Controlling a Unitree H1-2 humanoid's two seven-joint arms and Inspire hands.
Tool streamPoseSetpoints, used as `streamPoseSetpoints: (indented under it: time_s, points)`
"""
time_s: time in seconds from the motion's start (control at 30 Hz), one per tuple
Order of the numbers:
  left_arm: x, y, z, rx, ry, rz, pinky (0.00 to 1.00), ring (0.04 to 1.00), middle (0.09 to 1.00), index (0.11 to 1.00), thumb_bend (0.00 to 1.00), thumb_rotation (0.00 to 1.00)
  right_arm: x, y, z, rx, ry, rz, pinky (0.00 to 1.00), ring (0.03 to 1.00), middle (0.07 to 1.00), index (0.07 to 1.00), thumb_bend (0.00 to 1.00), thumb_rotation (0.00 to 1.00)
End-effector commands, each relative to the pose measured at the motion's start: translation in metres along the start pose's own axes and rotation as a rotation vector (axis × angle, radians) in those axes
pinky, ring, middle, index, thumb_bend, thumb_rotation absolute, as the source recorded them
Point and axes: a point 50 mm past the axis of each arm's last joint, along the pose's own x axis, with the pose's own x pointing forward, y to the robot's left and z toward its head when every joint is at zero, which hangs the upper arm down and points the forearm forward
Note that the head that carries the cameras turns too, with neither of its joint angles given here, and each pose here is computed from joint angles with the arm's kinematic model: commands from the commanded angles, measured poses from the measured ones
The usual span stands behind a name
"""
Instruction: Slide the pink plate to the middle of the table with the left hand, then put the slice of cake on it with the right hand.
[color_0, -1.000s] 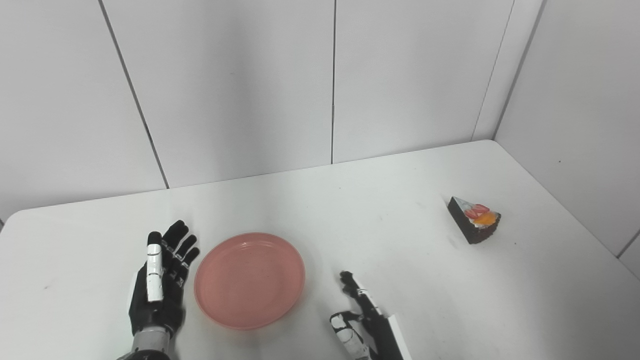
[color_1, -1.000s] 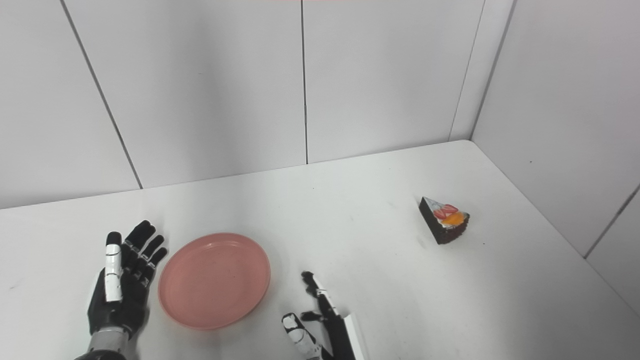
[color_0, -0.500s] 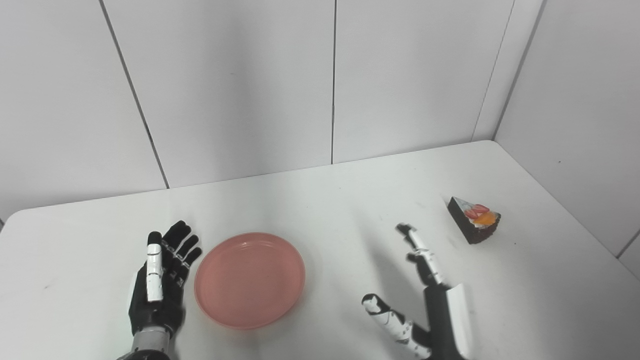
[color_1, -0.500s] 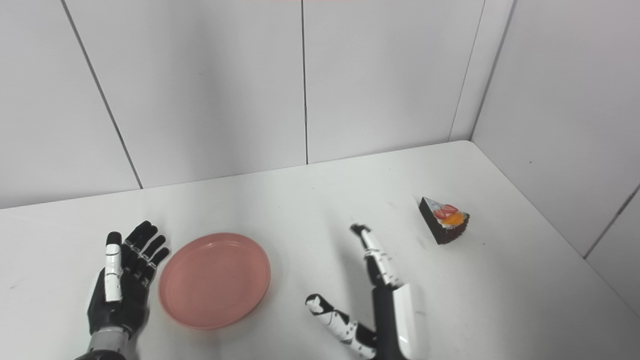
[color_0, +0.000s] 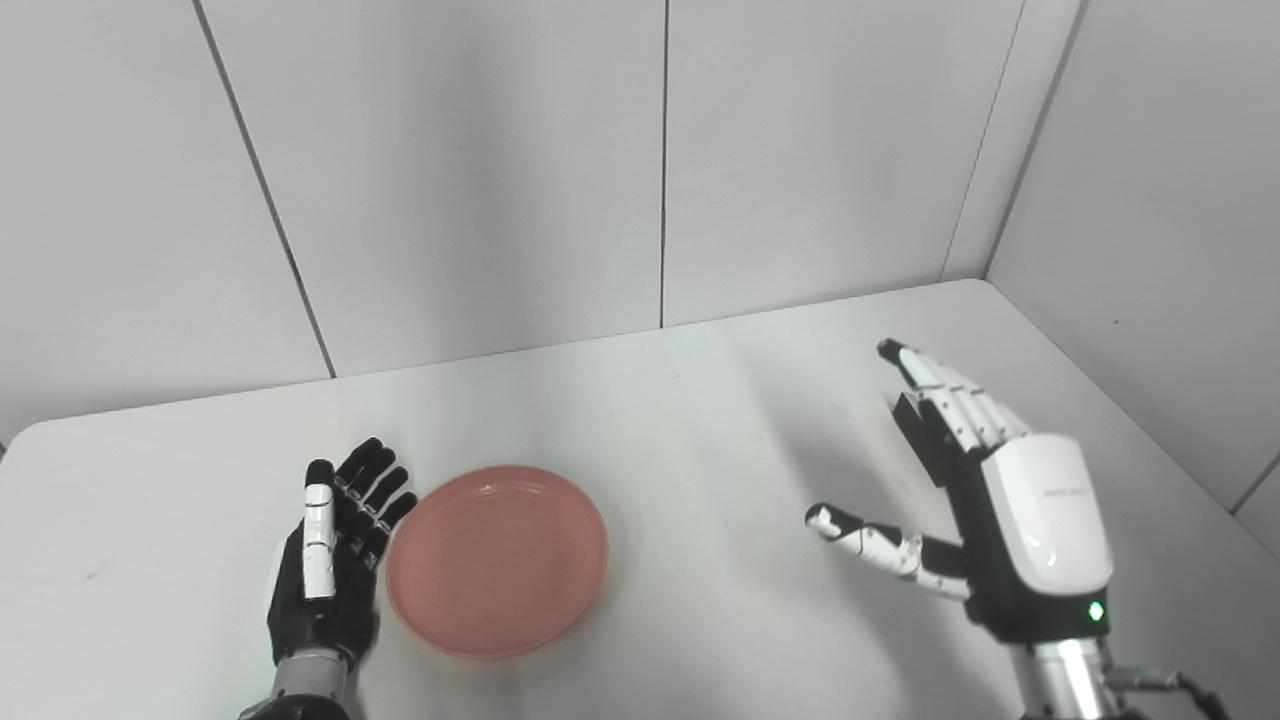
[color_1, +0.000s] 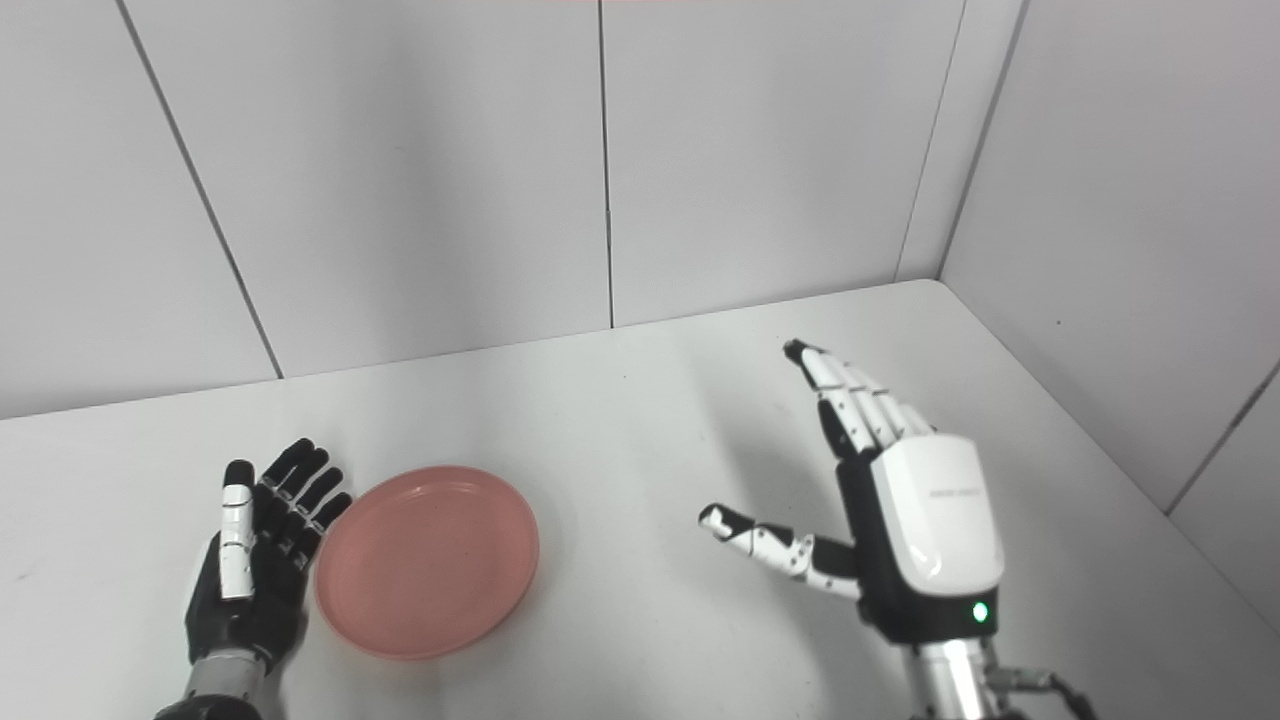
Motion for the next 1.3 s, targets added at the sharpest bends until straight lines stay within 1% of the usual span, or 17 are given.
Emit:
streamPoseSetpoints:
  time_s: [0.0,0.1,0.17,0.27,0.43,0.53,0.63,0.8,0.97,1.03,1.27]
  points:
    - [-0.022,0.013,-0.043,-0.020,0.173,0.059,0.82,0.834,0.834,0.748,0.69,0.82,0.014,-0.011,-0.010,-0.075,-0.012,-0.031,0.71,0.809,0.849,0.849,0.82,0.97]
    - [-0.023,0.013,-0.043,-0.020,0.174,0.064,0.82,0.832,0.831,0.742,0.69,0.82,0.028,-0.015,-0.028,-0.176,-0.011,-0.006,0.69,0.802,0.830,0.812,0.81,0.96]
    - [-0.024,0.013,-0.044,-0.021,0.175,0.066,0.82,0.833,0.829,0.735,0.69,0.82,0.036,-0.016,-0.042,-0.240,-0.004,0.026,0.69,0.800,0.814,0.787,0.80,0.97]
    - [-0.026,0.014,-0.045,-0.031,0.177,0.068,0.83,0.839,0.831,0.739,0.69,0.82,0.045,-0.015,-0.058,-0.281,0.028,0.073,0.69,0.794,0.811,0.774,0.80,0.97]
    - [-0.027,0.014,-0.046,-0.025,0.178,0.068,0.84,0.837,0.834,0.744,0.70,0.82,0.056,-0.006,-0.080,-0.344,0.078,0.138,0.69,0.785,0.810,0.775,0.82,0.97]
    - [-0.027,0.014,-0.047,-0.028,0.177,0.069,0.85,0.838,0.832,0.737,0.70,0.82,0.064,0.002,-0.088,-0.389,0.101,0.197,0.70,0.781,0.803,0.779,0.82,0.96]
    - [-0.028,0.014,-0.047,-0.035,0.177,0.078,0.85,0.835,0.827,0.727,0.70,0.83,0.071,0.008,-0.093,-0.403,0.112,0.233,0.70,0.776,0.799,0.779,0.83,0.96]
    - [-0.030,0.013,-0.047,-0.031,0.173,0.066,0.84,0.842,0.834,0.732,0.69,0.85,0.081,0.023,-0.106,-0.402,0.128,0.281,0.70,0.755,0.780,0.770,0.85,0.99]
    - [-0.031,0.013,-0.048,-0.034,0.171,0.065,0.82,0.844,0.834,0.718,0.68,0.86,0.086,0.038,-0.118,-0.386,0.146,0.302,0.68,0.747,0.771,0.766,0.85,0.98]
    - [-0.031,0.012,-0.049,-0.038,0.172,0.065,0.83,0.846,0.834,0.714,0.68,0.85,0.088,0.044,-0.125,-0.383,0.152,0.304,0.66,0.735,0.756,0.759,0.83,0.96]
    - [-0.034,0.012,-0.050,-0.036,0.174,0.068,0.86,0.845,0.835,0.717,0.68,0.85,0.095,0.061,-0.149,-0.385,0.161,0.318,0.65,0.716,0.743,0.749,0.84,0.97]
